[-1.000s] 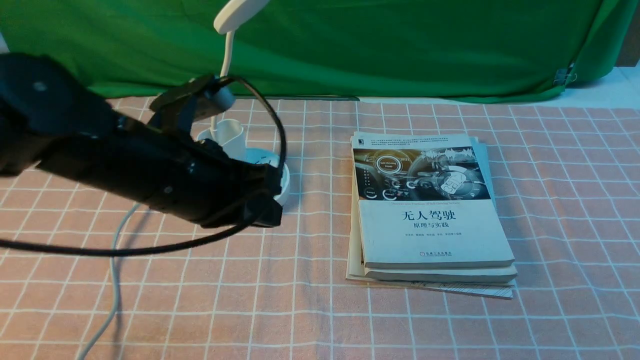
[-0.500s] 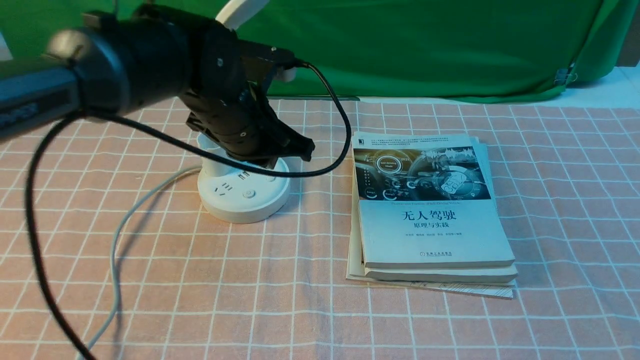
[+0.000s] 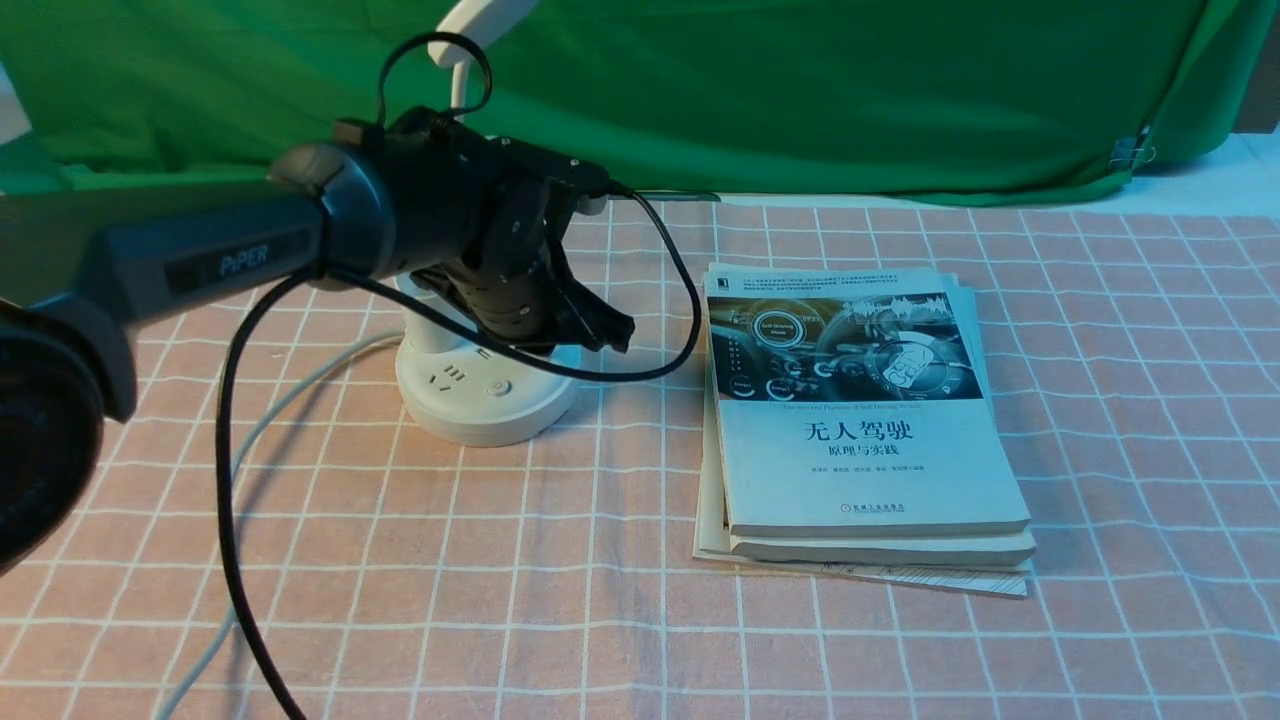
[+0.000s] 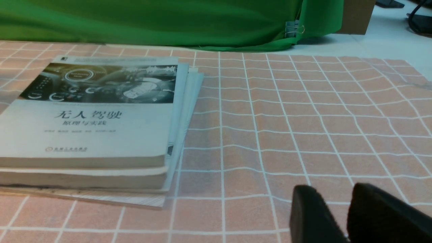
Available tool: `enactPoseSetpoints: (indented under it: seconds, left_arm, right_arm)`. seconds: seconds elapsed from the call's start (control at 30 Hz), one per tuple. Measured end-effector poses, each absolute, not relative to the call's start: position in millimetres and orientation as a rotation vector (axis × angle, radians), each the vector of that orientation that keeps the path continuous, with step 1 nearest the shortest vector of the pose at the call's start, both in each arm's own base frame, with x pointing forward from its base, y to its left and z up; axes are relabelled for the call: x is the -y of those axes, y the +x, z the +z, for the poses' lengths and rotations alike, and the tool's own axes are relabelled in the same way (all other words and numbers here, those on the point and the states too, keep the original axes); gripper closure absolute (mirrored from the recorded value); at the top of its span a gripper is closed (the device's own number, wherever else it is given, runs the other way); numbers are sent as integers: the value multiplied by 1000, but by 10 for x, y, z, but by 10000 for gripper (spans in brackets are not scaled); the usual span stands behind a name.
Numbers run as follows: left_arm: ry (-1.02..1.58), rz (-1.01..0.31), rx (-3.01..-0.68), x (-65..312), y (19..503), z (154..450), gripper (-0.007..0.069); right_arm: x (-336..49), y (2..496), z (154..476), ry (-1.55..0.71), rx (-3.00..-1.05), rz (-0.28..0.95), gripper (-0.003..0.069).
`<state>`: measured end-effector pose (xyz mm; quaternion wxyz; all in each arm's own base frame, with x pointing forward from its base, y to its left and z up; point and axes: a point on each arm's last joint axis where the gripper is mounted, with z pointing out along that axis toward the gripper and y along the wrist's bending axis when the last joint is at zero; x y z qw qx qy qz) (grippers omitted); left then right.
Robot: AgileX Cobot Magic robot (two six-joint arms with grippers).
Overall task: Turn on the table lamp on the pink coffee tablecloth with your hand.
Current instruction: 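Press the power button on the lamp base to turn the lamp on with the left gripper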
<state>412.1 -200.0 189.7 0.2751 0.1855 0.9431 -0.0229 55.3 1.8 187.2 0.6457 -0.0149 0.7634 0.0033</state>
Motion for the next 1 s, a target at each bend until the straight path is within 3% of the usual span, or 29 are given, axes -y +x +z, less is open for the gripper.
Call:
enactPoseSetpoints:
  seconds: [0.43, 1.0]
  left_arm:
    - [461, -91, -2586, 2024, 4124, 1792, 604]
    - [432, -51, -2544, 1998, 4159, 1874, 604]
  right_arm:
    - [-18, 553, 1872, -35, -1738, 7, 421]
    - [-18, 553, 1872, -34, -1738, 7, 421]
